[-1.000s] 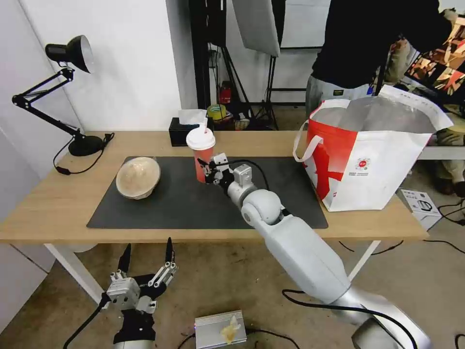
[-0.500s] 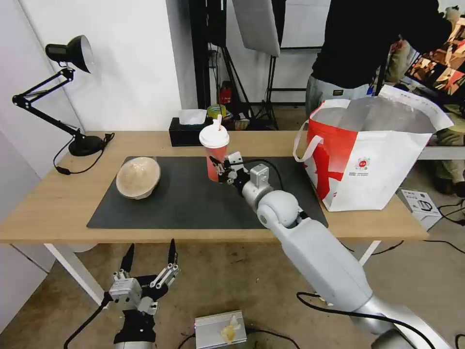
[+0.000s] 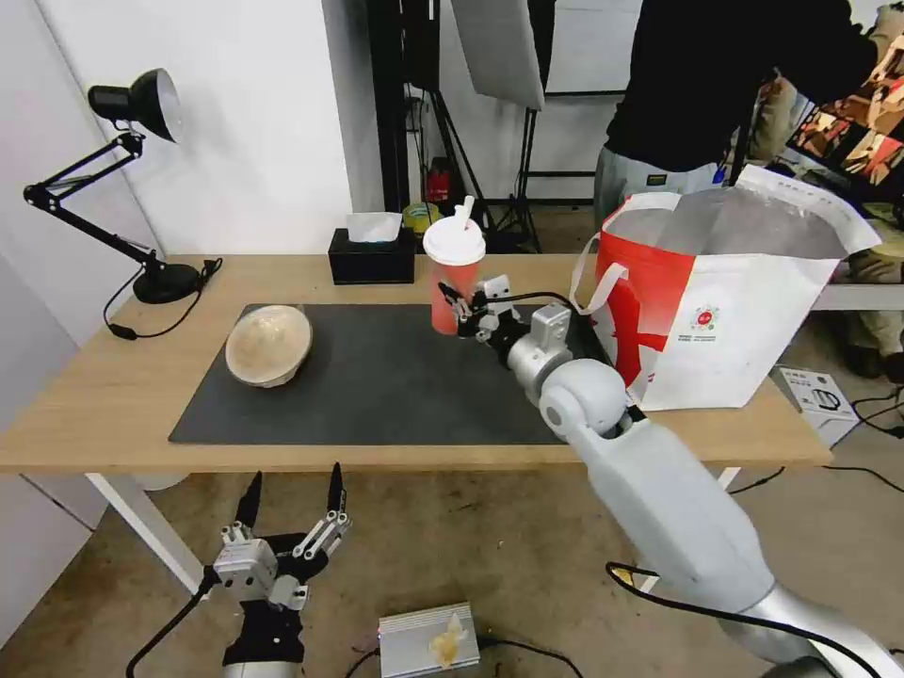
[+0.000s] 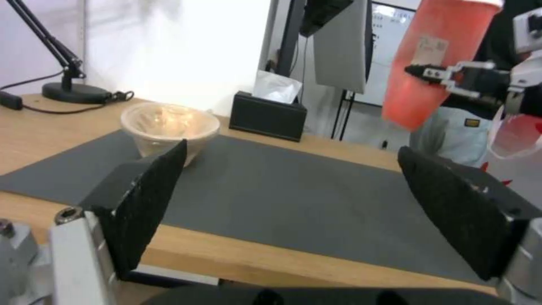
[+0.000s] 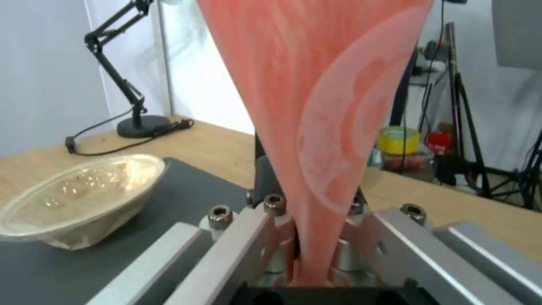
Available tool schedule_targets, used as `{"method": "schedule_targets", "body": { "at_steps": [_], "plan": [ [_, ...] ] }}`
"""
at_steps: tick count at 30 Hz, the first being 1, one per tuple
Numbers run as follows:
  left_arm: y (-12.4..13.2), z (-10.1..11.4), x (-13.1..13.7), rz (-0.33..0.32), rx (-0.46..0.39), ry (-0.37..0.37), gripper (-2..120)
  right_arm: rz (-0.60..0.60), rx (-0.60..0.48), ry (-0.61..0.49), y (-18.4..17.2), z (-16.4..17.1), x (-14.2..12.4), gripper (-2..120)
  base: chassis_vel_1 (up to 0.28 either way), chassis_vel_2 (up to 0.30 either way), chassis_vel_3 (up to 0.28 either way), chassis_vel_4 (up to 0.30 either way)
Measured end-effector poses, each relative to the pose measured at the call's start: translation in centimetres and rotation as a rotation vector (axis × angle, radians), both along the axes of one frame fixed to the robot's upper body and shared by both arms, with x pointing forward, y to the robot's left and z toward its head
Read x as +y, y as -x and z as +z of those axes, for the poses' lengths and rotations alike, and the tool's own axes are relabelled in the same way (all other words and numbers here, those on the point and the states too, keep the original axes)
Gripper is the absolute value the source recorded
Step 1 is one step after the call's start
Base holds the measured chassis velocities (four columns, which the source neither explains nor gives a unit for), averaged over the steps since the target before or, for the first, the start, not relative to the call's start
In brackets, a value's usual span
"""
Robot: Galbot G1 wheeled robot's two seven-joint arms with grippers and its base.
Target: Pick up the trash from the table and place it into the takeout bag.
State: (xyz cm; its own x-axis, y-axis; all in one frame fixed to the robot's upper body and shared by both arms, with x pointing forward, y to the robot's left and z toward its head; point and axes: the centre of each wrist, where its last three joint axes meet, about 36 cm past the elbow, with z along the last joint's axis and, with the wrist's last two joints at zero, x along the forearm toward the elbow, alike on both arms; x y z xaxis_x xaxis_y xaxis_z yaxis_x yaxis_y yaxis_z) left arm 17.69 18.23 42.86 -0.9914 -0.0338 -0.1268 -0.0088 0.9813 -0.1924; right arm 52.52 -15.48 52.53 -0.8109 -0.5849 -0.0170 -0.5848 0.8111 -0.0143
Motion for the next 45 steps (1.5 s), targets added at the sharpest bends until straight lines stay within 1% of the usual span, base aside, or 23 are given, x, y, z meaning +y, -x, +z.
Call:
{"method": "schedule_targets", "body": {
  "at_steps": [2, 3, 6, 7, 11, 13, 16, 18, 21, 31, 39, 45],
  "plan": [
    [0.0, 0.0, 0.0, 0.001, -0.001, 0.001, 100, -0.009, -0.016, 0.006, 0.2, 0.8, -1.0, 1, 0.000, 0.000, 0.000, 0.000],
    [0.0, 0.0, 0.0, 0.001, -0.001, 0.001, 100, -0.009, -0.016, 0.006, 0.2, 0.8, -1.0, 1, 0.000, 0.000, 0.000, 0.000],
    [0.1, 0.0, -0.1, 0.001, 0.002, 0.005, 100, -0.024, -0.043, 0.011, 0.5, 2.1, -2.8, 1, 0.000, 0.000, 0.000, 0.000],
    [0.1, 0.0, -0.1, 0.001, 0.002, 0.005, 100, -0.024, -0.043, 0.011, 0.5, 2.1, -2.8, 1, 0.000, 0.000, 0.000, 0.000],
    [0.1, 0.1, -0.3, 0.000, -0.001, 0.009, 100, -0.038, -0.075, 0.009, 0.8, 4.2, -4.9, 1, 0.000, 0.000, 0.000, 0.000],
    [0.1, 0.1, -0.3, -0.001, -0.001, 0.009, 100, -0.041, -0.081, 0.009, 0.8, 4.7, -5.3, 1, 0.000, 0.000, 0.000, 0.000],
    [0.1, 0.1, -0.3, -0.001, -0.001, 0.010, 100, -0.048, -0.086, 0.007, 1.3, 6.6, -6.4, 1, 0.000, 0.000, 0.000, 0.000],
    [0.1, 0.1, -0.4, -0.001, -0.001, 0.011, 100, -0.051, -0.085, 0.008, 1.5, 7.2, -6.7, 1, 0.000, 0.000, 0.000, 0.000],
    [0.1, 0.1, -0.4, 0.000, -0.001, 0.011, 100, -0.059, -0.096, 0.021, 2.0, 9.4, -7.9, 1, 0.000, 0.000, 0.000, 0.000],
    [0.1, 0.2, -0.4, 0.003, -0.001, 0.010, 100, -0.088, -0.100, 0.040, 2.4, 11.5, -9.7, 1, 0.000, 0.000, 0.000, 0.000],
    [-0.1, 0.1, -0.5, 0.015, -0.005, 0.018, 100, -0.139, -0.087, 0.082, 2.5, 13.9, -12.0, 1, 0.000, 0.000, 0.000, 0.000],
    [-0.3, 0.0, -0.5, 0.015, -0.006, 0.021, 100, -0.168, -0.068, 0.111, 2.4, 15.1, -13.0, 1, 0.000, 0.000, 0.000, 0.000]
  ]
}}
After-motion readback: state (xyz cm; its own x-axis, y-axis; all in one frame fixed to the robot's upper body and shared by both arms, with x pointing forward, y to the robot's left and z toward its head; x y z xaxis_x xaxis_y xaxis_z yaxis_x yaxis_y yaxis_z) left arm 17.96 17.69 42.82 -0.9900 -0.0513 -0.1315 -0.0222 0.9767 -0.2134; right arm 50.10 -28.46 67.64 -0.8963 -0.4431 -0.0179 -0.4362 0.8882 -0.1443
